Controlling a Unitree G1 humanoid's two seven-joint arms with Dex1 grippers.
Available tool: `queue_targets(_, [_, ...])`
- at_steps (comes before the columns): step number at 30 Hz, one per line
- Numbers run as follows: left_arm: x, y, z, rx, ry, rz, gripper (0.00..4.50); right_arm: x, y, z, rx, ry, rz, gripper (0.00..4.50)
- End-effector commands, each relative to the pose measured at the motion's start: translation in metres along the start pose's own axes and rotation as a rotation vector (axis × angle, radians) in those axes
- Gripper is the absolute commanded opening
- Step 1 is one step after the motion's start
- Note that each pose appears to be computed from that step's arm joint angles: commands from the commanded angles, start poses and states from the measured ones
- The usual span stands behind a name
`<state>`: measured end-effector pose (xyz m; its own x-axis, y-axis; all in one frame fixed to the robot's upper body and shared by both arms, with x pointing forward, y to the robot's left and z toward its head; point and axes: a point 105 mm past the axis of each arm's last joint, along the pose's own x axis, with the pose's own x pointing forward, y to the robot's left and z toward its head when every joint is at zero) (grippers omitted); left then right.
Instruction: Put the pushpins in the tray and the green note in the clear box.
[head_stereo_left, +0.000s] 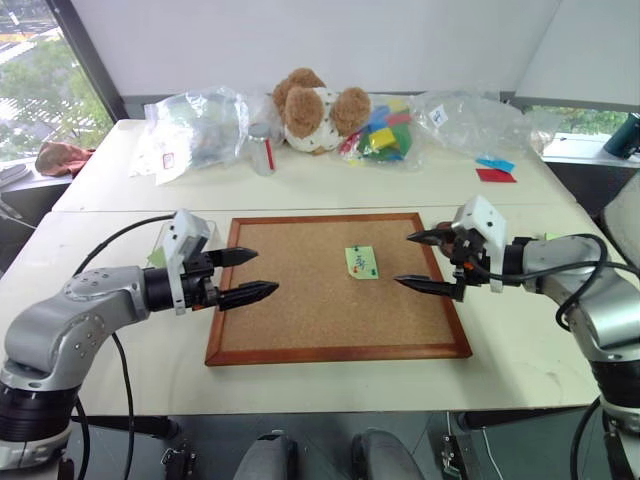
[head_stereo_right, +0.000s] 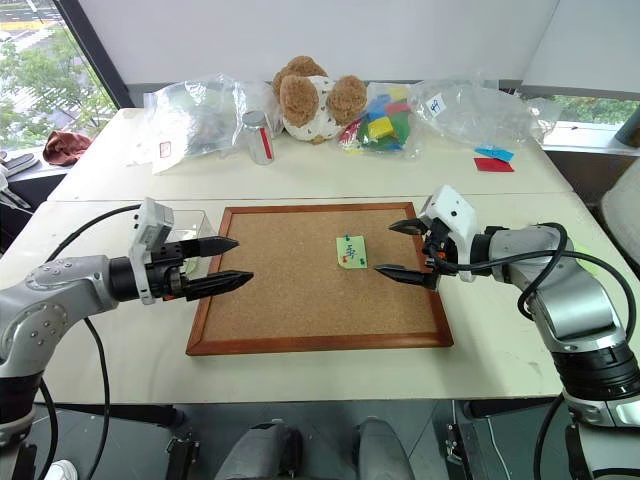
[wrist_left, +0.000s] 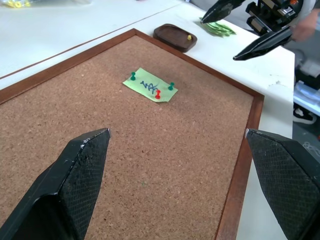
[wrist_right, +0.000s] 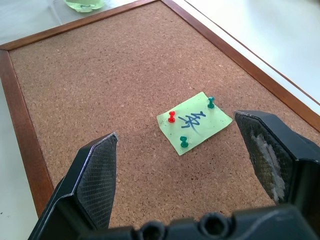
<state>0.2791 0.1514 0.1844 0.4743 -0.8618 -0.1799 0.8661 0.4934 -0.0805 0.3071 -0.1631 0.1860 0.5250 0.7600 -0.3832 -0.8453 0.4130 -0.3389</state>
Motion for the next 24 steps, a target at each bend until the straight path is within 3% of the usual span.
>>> queue_targets(1, [-0.001,0.002,0.014,0.062,-0.045,0.038,4.44,-0.001,0.000,0.005,-0.031,-0.001,0.004,4.08])
queue_targets(8, [-0.003,-0.001,0.019,0.037,-0.071,0.019,4.44,0.001,-0.002,0.006,-0.031,-0.006,0.003,4.08])
queue_targets(24, [0.004,-0.004,0.001,0.063,-0.011,0.019,4.44,0.002,-0.001,0.005,-0.025,-0.011,-0.010,4.08])
